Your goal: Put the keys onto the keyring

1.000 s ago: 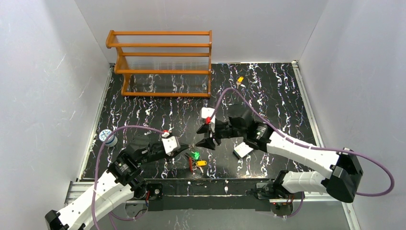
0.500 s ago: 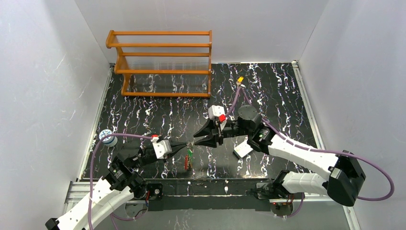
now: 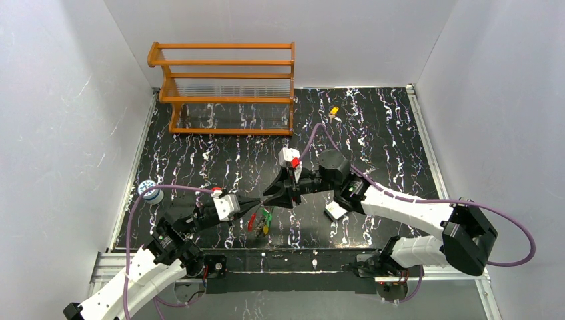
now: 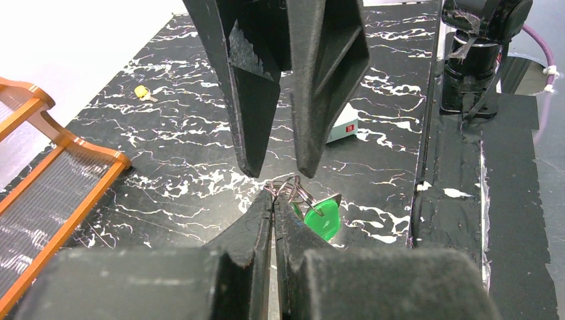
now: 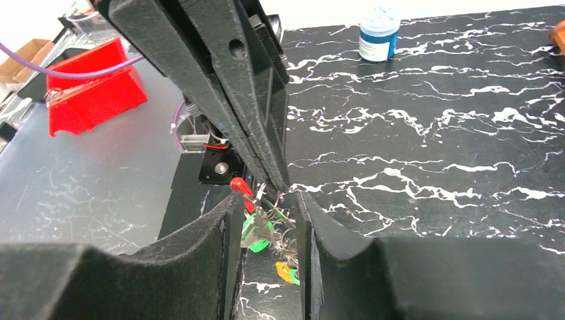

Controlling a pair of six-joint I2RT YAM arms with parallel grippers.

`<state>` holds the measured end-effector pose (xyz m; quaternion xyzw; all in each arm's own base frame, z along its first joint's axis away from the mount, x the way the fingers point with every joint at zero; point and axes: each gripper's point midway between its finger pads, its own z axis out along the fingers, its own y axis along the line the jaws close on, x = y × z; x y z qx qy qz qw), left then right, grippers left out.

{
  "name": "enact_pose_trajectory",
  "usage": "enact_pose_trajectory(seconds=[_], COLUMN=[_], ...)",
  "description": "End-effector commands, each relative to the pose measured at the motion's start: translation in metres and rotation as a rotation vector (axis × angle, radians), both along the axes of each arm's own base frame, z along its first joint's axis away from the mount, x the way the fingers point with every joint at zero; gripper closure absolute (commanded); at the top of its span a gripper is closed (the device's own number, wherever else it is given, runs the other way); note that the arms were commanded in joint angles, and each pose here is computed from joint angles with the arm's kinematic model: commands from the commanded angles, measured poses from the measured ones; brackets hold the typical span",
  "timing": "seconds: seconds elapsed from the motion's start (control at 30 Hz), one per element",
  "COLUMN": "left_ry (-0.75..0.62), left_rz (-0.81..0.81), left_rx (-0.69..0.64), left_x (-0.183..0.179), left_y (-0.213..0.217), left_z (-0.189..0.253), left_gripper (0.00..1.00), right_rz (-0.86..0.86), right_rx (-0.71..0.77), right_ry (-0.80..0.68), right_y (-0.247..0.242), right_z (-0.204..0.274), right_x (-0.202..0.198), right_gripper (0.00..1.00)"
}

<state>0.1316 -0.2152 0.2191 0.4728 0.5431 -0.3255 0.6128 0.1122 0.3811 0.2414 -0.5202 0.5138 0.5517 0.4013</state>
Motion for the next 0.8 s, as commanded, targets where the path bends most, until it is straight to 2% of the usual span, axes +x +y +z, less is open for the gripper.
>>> enact_pose_trajectory(seconds=[0.0, 0.17, 0.27, 0.43, 0.63, 0.77], left_ry=[-0.034, -0.032, -0.029, -0.022, -0.022, -0.021], left_rz=[-0.013, -0.015, -0.017, -0.023, -0.022, -0.023], left_rx=[-0.032, -0.031, -0.030, -0.026, -0.024, -0.026], left_x=[-0.001, -0.001, -0.001, -0.002, -0.001, -0.002], left_y=[-0.002, -0.003, -0.003, -0.004, -0.004, -0.004], left_z=[0.013, 0.012, 0.012, 0.011, 0.010, 0.011], left_gripper=[1.00, 1.00, 1.00, 1.00, 1.00, 1.00], right_rz=[-0.053, -0.044, -0.089, -0.137, -0.148, -0.168], right_rx=[0.032, 0.015, -0.003, -0.027, -0.063, -0.087], right_ry=[-0.007, 0.010, 0.016, 0.011, 0.005, -0.003], right_y=[0.002, 0.006, 0.006, 0.006, 0.005, 0.004], right_z=[0.014, 0.007, 0.004, 0.002, -0.005, -0.012], right_x=[0.006, 0.004, 0.011, 0.019, 0.022, 0.026], right_gripper=[0.60, 0.71, 0.73, 0.74, 0.66, 0.70])
